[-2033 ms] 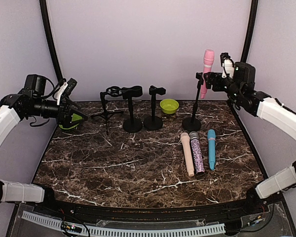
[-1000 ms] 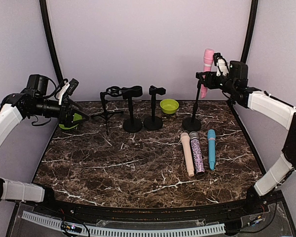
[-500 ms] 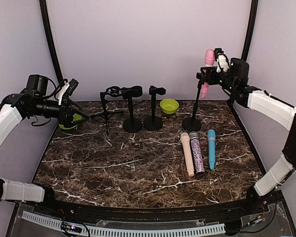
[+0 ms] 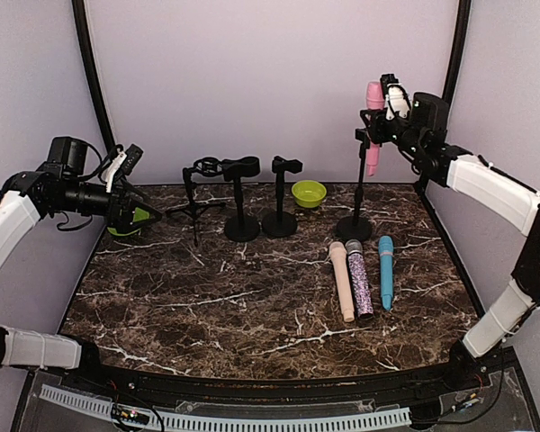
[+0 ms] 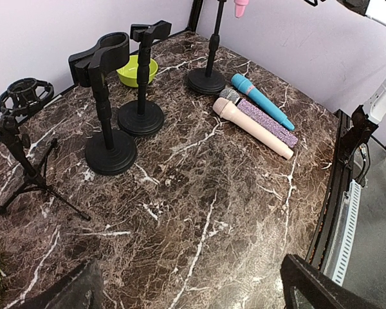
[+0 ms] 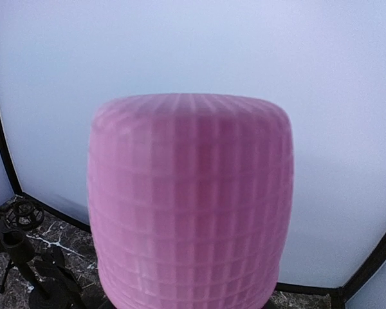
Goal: Remove the microphone from the stand
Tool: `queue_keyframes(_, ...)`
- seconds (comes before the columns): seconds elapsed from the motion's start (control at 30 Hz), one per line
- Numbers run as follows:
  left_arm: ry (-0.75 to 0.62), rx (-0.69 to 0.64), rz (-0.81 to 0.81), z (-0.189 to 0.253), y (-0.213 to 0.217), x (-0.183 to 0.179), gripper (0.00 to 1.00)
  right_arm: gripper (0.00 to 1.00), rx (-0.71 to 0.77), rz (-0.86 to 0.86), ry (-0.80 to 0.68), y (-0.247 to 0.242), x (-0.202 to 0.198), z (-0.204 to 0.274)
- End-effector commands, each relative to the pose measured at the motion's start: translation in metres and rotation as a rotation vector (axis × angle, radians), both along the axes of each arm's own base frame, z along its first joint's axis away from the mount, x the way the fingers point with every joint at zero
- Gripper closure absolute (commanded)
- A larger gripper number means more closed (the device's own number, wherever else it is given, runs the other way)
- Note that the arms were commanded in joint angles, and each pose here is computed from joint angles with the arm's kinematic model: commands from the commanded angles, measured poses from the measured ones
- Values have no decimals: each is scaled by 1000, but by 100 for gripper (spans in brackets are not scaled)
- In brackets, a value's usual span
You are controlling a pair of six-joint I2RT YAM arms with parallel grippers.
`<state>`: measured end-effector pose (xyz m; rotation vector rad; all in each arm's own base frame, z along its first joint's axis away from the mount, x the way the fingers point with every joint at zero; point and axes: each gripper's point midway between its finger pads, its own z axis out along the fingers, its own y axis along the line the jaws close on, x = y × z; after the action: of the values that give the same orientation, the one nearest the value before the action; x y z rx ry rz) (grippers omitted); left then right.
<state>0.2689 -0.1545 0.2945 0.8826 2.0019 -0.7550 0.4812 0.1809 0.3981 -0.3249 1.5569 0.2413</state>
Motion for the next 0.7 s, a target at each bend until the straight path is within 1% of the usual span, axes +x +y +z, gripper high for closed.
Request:
queue_keyframes(0.0, -9, -9, -8, 2, 0, -6, 1, 94, 59, -10, -272, -1, -27, 107)
queue_keyframes(0.17, 12, -17, -15, -4, -1, -11, 1, 97, 66, 12, -354, 5, -53, 147)
queue_keyframes(0.27, 36, -22, -19, -11, -1, -16, 1, 98, 85, 38, -368, 10, -67, 161)
queue_keyframes(0.47, 73, -47, -25, -15, -3, -24, 1, 98, 152, 160, -357, 37, -108, 163)
queue_keyframes(0.67, 87, -63, -36, -15, -4, -31, 1, 99, 179, 302, -308, 87, -152, 149)
